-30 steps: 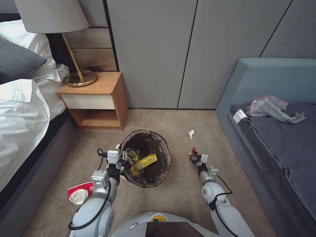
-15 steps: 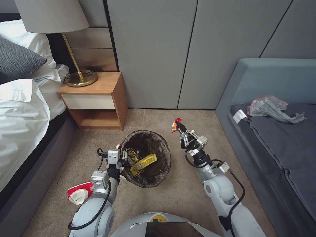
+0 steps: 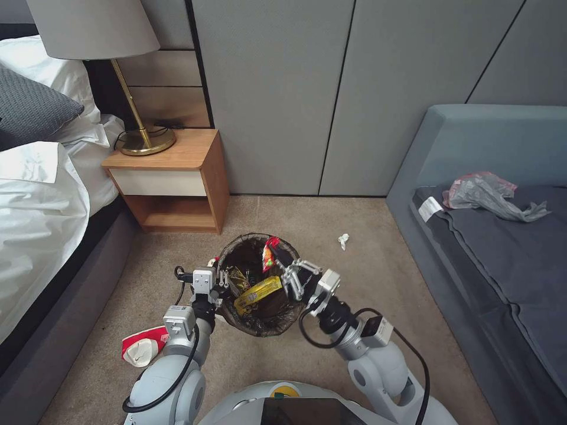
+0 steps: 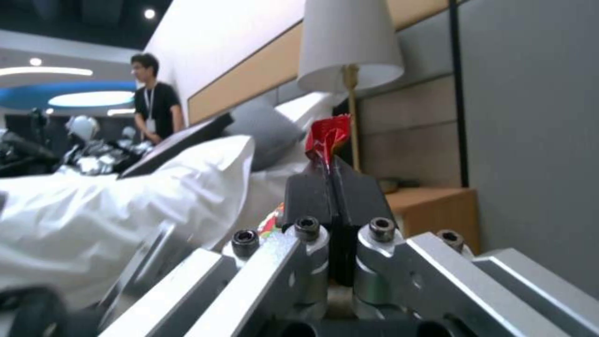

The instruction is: Pick up the trash bin, then pick up the garbage from the floor and place it into the trash bin.

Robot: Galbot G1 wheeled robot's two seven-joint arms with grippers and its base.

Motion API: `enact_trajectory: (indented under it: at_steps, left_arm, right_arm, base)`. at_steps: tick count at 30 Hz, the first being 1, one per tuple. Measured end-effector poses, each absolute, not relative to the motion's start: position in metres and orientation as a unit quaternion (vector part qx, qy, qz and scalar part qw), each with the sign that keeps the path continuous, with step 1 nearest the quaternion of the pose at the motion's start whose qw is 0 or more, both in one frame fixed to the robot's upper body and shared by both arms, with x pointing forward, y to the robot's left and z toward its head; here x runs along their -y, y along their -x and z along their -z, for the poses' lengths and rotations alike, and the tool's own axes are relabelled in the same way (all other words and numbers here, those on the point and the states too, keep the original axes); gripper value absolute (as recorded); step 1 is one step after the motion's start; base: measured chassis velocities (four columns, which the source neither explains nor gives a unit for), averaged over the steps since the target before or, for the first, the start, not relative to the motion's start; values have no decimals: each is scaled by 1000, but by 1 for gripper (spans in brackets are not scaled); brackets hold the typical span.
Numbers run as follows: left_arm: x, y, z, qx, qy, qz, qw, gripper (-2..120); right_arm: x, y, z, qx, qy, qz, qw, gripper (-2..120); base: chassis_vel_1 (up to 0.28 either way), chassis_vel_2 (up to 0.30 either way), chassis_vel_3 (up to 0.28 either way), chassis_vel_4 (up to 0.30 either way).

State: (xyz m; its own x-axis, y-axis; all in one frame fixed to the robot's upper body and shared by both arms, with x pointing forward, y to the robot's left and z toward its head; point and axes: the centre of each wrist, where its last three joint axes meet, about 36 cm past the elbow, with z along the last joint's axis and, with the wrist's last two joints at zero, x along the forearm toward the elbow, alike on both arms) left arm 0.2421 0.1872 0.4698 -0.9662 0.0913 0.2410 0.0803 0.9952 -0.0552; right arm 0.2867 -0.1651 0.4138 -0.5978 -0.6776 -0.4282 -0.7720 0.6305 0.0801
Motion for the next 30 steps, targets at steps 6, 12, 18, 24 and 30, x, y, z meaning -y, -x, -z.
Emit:
enact_trajectory:
  at_steps: [6,12,18,24,30]
  left_arm:
    - [-187,-242,-470,991,43,-22,123,7]
    - [-187,-242,-470,991,43,-23,123,7]
    - [-187,-242,-470,991,43,-23,123,7]
    - [-187,-242,-470,991,43,-23,123,7]
    - [-187,-242,-470,991,43,-23,123,7]
  right_arm:
    - [159,-274,-402,-883,423,-123,161,-2]
    - [157,-272,-389,-886,427,-108,146,14]
    - [157,-271,-382,-888,423,-107,142,39]
    - [159,-270,-380,-888,425,-101,143,59]
    - [159,-269,-381,-887,426,-100,145,84]
  base:
    - [0,0,0,0]
    - [0,0,0,0]
    - [0,0,0,0]
    - [0,0,0,0]
    - [0,0,0,0]
